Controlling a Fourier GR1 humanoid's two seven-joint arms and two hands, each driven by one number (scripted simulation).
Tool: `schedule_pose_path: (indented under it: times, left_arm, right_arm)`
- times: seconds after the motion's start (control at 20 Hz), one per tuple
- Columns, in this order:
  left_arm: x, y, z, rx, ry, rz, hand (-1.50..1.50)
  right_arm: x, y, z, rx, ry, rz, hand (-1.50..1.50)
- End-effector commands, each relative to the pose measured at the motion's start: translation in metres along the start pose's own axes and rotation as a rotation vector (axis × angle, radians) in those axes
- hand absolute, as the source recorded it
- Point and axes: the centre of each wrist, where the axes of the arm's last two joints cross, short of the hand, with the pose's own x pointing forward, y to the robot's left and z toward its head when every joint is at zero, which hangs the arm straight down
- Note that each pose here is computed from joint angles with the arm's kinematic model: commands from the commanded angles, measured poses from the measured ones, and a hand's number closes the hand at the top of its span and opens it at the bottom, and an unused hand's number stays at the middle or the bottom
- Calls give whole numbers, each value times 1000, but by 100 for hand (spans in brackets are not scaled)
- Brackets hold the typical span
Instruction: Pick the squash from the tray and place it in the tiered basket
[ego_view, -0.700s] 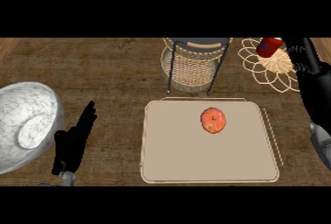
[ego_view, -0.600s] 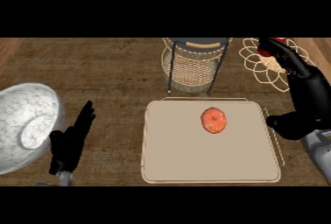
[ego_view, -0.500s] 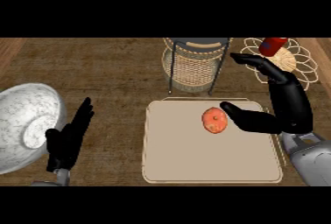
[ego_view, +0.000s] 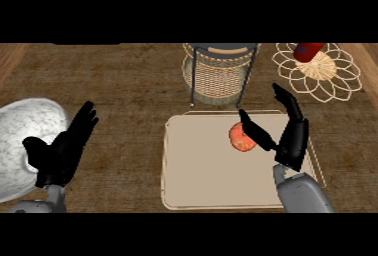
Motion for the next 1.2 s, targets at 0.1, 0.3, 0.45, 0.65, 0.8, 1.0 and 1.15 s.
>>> schedule_pose_path:
  times: [0.1,0.3,0.45,0.65,0.8,1.0,1.15]
  left_arm:
    - [11,19,-7,-3,2,-9,0]
    - [0,17,1,-1,30,14,0]
    - [13,27,-2,6,8,6,0]
    - [11,23,-2,-15,14,3,0]
    - [11,26,-1,-12,26,3,0]
    - [15,21,-6,-29,0,26,0]
    - [10,15,-10,-26,19,14,0]
  right_arm:
    - [-9,26,32,-55,-32,220,-150]
    - [-37,4,19,48,27,509,-150]
    - [-40,3,19,191,124,690,-150]
    - [-18,30,32,427,286,830,-150]
    - [19,46,39,497,347,918,-150]
    - [98,70,15,467,410,962,-150]
    - [121,80,24,410,442,981,-150]
